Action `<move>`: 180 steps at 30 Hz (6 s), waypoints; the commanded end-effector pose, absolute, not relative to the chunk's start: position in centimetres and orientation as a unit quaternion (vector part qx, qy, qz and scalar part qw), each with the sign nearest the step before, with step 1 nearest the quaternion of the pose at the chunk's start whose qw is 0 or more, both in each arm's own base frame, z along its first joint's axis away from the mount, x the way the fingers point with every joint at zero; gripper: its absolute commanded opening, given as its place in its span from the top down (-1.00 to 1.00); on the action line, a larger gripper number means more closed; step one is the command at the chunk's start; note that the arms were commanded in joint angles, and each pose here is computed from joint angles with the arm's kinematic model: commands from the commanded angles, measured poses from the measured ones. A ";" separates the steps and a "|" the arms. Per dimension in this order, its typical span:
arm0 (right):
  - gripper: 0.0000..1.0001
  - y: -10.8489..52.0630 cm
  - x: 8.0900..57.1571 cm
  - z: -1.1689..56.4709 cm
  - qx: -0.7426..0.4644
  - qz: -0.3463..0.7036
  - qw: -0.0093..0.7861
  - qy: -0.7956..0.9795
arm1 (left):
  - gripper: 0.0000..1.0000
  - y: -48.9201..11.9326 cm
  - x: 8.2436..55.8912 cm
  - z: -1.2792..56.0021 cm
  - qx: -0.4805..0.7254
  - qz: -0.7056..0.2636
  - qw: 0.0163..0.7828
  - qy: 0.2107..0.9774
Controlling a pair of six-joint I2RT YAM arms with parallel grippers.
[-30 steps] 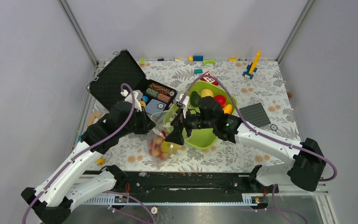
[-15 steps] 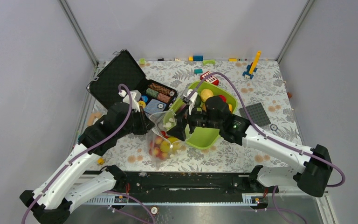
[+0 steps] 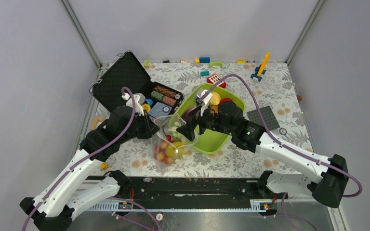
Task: Place the food in the zip-top bag and seal the zipper
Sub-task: Pick up the fake vegetable from the bin, then place the fake vegetable in the zipper food storage bag.
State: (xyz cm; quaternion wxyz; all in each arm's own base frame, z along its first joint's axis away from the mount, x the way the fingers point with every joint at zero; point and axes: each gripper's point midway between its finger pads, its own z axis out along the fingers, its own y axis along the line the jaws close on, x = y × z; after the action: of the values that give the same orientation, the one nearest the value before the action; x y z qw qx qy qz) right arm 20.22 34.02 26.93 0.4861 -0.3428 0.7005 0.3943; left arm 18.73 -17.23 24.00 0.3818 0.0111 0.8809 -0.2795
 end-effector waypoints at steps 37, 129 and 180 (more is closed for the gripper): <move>-0.97 20.0 38.2 12.4 -0.087 0.021 0.378 0.921 | 1.00 -15.5 20.3 25.7 0.036 -0.254 0.466 0.847; 0.25 35.7 15.3 29.7 -0.448 0.571 0.393 0.564 | 1.00 -16.9 20.9 25.4 0.041 -0.343 0.421 0.839; -0.99 38.6 18.5 24.5 -0.419 0.452 0.362 0.699 | 1.00 -18.5 19.4 26.8 0.094 -0.395 0.417 0.813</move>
State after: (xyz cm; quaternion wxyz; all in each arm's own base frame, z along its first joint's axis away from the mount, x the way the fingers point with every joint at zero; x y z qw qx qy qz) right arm 19.11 37.62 20.10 0.3264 -0.4067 0.7448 0.4164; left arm 18.81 -18.38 24.68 0.3765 0.0799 0.8396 -0.3833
